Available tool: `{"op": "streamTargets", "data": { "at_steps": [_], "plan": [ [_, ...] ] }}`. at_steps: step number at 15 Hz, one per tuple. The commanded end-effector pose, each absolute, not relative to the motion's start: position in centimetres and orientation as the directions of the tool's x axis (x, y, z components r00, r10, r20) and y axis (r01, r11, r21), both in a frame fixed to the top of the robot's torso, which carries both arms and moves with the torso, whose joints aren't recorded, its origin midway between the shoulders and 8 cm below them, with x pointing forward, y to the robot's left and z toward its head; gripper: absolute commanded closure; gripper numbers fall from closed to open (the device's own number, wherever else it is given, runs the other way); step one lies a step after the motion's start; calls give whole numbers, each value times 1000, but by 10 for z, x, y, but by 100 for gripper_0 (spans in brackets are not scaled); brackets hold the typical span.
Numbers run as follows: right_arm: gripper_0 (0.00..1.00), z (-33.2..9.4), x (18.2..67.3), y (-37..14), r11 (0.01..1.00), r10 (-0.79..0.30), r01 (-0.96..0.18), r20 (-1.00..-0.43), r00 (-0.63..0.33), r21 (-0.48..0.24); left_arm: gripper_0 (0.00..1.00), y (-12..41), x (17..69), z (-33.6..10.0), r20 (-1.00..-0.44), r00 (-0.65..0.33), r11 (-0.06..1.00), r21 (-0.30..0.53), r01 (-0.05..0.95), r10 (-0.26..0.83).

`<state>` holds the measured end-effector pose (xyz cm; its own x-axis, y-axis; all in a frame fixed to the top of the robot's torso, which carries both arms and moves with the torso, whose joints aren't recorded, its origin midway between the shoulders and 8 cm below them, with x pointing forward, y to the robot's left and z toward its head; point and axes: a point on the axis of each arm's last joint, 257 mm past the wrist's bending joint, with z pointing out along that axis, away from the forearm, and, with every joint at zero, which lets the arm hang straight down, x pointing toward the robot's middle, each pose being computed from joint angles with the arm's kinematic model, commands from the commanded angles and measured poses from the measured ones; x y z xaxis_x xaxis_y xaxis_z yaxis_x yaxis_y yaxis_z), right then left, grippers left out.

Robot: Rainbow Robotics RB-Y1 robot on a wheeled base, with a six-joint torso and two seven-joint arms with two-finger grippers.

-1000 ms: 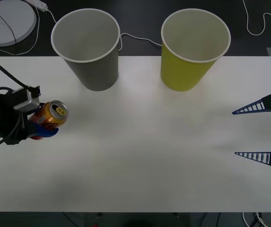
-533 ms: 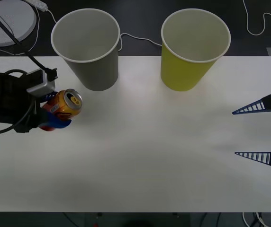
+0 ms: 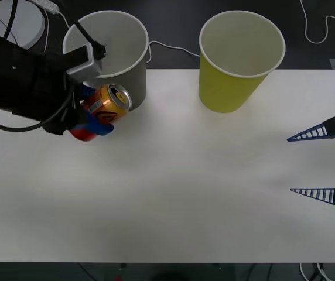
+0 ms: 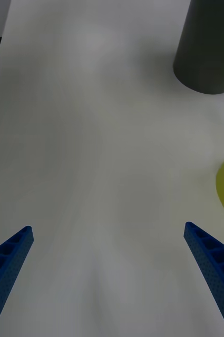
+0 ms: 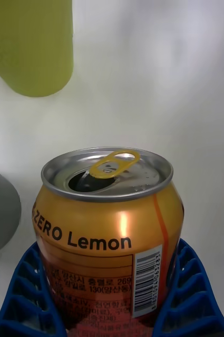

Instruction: Put the can into the green bin and the plastic bottle into the gray bin

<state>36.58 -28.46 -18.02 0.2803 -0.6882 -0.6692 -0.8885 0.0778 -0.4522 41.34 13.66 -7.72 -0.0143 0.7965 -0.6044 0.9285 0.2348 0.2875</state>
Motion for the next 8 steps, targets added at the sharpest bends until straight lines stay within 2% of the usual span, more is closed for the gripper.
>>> {"op": "streamTargets", "data": {
  "at_steps": [1,5,8],
  "plan": [
    [0,-180,366,-285,78,-688,-889,-669,280,-452,100,118,429,-54,-613,-38,256,272,928,790],
    [0,-180,366,-285,78,-688,-889,-669,280,-452,100,82,457,-21,-614,-93,311,258,915,784],
    [0,-180,366,-285,78,-688,-889,-669,280,-452,100,51,478,0,-604,-111,340,280,898,789]
  ]
}}
